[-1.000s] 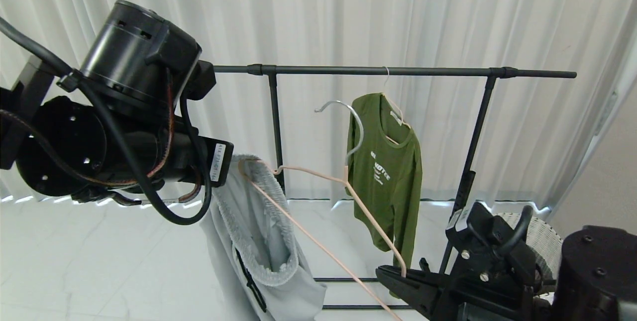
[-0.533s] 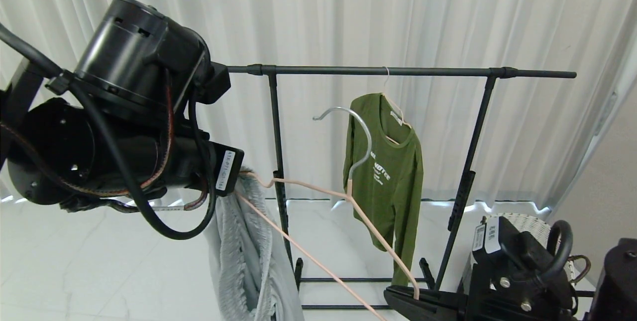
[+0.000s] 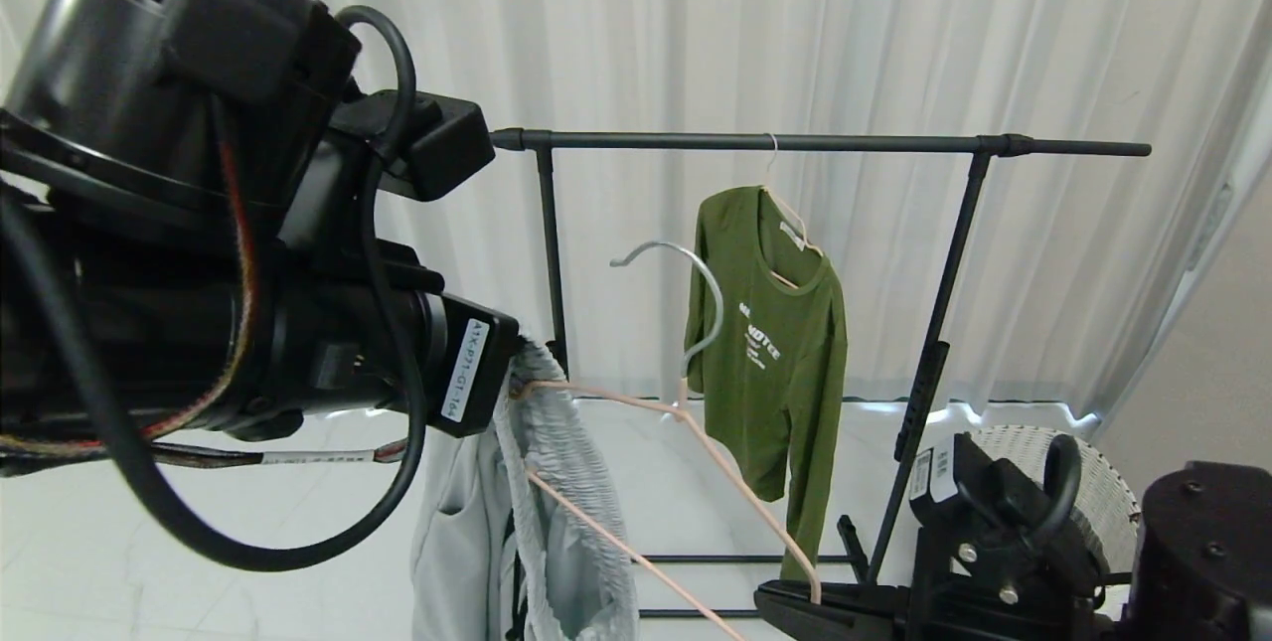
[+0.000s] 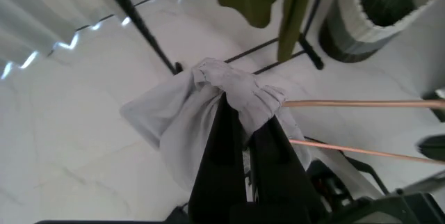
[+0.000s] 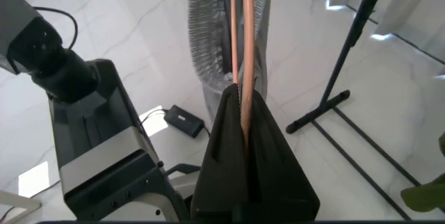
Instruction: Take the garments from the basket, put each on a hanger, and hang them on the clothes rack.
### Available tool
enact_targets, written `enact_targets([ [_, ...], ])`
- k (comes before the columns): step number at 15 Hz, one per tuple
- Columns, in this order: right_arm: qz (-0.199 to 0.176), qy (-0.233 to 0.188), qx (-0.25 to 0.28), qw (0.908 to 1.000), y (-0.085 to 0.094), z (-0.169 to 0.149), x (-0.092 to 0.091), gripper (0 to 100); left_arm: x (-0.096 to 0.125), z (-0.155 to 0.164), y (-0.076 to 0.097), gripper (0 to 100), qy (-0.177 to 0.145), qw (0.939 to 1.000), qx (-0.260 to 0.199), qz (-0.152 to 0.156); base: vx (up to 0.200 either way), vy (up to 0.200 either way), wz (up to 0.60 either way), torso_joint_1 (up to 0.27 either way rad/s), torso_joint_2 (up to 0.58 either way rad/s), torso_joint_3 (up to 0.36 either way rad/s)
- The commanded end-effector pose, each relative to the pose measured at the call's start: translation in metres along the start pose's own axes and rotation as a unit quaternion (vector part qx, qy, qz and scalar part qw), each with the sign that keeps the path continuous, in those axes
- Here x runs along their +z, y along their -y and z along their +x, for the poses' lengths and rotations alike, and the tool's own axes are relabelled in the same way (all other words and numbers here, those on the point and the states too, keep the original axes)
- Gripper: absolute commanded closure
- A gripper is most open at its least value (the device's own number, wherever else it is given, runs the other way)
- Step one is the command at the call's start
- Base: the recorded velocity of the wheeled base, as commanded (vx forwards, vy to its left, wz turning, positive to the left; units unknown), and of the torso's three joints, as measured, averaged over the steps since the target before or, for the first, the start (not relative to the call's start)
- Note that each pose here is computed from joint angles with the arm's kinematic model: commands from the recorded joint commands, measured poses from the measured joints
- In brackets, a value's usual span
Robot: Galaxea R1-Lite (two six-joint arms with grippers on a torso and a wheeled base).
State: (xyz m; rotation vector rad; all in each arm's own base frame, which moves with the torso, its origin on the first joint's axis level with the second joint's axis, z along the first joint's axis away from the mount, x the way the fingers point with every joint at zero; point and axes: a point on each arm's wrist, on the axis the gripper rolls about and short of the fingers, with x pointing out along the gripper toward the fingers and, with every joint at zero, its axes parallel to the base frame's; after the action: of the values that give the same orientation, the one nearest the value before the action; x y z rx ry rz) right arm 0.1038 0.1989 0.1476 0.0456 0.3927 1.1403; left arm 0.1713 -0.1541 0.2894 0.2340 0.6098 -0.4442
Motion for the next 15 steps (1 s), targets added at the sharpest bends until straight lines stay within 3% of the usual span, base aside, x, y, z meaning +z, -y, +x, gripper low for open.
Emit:
enact_targets([
  [1,0.004,-0.017,-0.003,0.9998,0.002,0.008,-0.006,100,0.0,-0.014,0.001,100,0.017,0.9996,-0.021,0.001,0.0,0.0,0.0,0.0,0.0,0.0],
  [4,0.015,-0.026,-0.004,0.9995,0.003,0.017,-0.01,100,0.002,-0.02,0.002,100,0.026,0.9981,-0.056,-0.001,0.0,0.0,0.0,0.0,0.0,0.0],
  [7,0.029,-0.009,0.0,0.9995,0.004,0.032,-0.009,100,0.006,-0.024,0.004,100,0.034,0.9965,-0.077,-0.002,0.0,0.0,0.0,0.0,0.0,0.0],
  [15,0.029,0.044,-0.017,0.9985,0.001,0.044,0.012,100,0.0,-0.02,0.007,100,0.021,0.9969,-0.076,0.002,0.0,0.0,0.0,0.0,0.0,0.0],
])
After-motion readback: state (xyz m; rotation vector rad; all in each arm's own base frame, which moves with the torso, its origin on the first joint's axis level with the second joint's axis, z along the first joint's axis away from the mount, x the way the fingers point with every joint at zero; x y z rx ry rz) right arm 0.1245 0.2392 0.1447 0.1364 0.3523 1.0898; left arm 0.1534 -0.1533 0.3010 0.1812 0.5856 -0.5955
